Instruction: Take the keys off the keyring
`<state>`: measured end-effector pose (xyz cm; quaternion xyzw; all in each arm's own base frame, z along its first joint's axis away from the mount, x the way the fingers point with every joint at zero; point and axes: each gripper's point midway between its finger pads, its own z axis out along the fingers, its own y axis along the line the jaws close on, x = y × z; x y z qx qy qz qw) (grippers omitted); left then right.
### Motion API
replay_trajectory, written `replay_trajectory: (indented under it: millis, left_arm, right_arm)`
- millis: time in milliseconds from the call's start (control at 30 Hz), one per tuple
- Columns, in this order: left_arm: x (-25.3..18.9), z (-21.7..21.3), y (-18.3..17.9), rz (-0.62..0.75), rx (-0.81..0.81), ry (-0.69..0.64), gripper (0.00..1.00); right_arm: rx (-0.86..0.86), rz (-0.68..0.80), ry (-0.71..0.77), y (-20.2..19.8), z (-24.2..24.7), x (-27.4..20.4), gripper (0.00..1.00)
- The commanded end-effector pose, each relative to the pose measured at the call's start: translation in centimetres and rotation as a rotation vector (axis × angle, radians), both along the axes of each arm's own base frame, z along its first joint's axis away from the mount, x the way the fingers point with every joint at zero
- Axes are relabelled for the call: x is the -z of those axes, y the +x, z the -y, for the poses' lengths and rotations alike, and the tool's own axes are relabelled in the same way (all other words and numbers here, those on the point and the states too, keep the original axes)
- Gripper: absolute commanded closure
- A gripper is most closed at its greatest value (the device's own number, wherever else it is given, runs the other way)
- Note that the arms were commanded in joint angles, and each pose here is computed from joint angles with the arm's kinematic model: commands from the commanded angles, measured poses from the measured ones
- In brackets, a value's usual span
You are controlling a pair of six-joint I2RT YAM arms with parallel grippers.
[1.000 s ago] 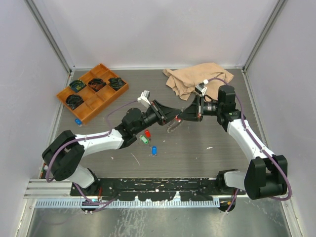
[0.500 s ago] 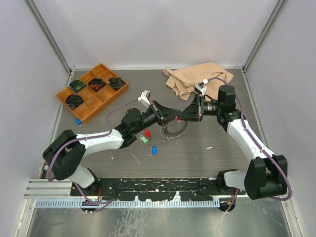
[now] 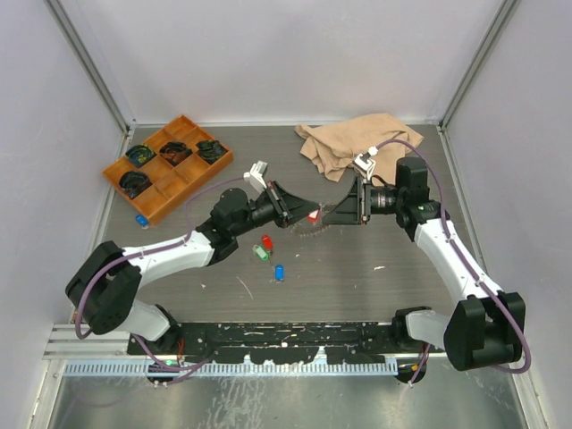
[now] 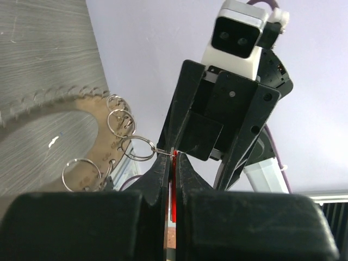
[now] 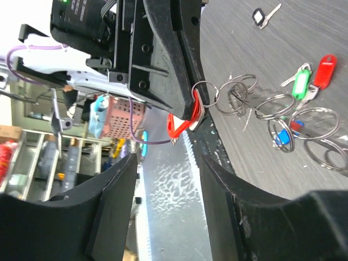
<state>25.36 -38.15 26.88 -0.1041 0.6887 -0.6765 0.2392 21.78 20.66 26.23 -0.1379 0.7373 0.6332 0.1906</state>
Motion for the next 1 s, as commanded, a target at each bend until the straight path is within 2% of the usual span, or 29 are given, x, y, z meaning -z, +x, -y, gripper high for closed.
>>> replay_trajectory:
  millis: [0, 67, 233, 367, 533, 633, 800, 967]
  left_arm:
    - [-3.6, -0.5, -1.2, 0.098, 0.074, -0.018, 1.0]
    - [-3.4, -0.6, -1.4, 0.088, 0.104, 0.003, 1.0]
    - [-3.0, -1.0, -2.1, 0.078, 0.198, 0.076, 1.0]
    - [-3.2, -1.2, -3.1, 0.086, 0.275, 0.148, 1.0]
    - [-3.7, -1.2, -4.6, 0.1, 0.389, 0.193, 1.0]
    - [-4.1, -1.2, -5.4, 0.106, 0.466, 0.205, 1.0]
    - [-4.5, -1.4, -6.8, 0.14, 0.584, 0.236, 1.0]
    - [-4.4, -1.9, -7.6, 0.172, 0.649, 0.279, 1.0]
  right_arm:
    - [-0.03, 0.253, -0.026, -0.6, 0.7, -1.8, 0.44]
    - [-0.037, 0.357, -0.066, -0.6, 1.1, -1.9, 0.45]
    - [-0.068, 0.719, -0.305, 0.5, 3.0, -1.7, 0.46]
    - [-0.156, 1.005, -0.3, 0.2, 3.1, -1.9, 0.44]
    - [-0.241, 1.299, -0.268, 1.3, 2.7, -1.9, 0.22]
    - [-0.271, 1.398, -0.282, 2.1, 2.8, -1.7, 0.14]
    - [-0.341, 1.518, -0.266, 2.6, 2.2, -1.7, 0.13]
    - [-0.36, 1.508, -0.213, 2.1, 1.7, -2.1, 0.25]
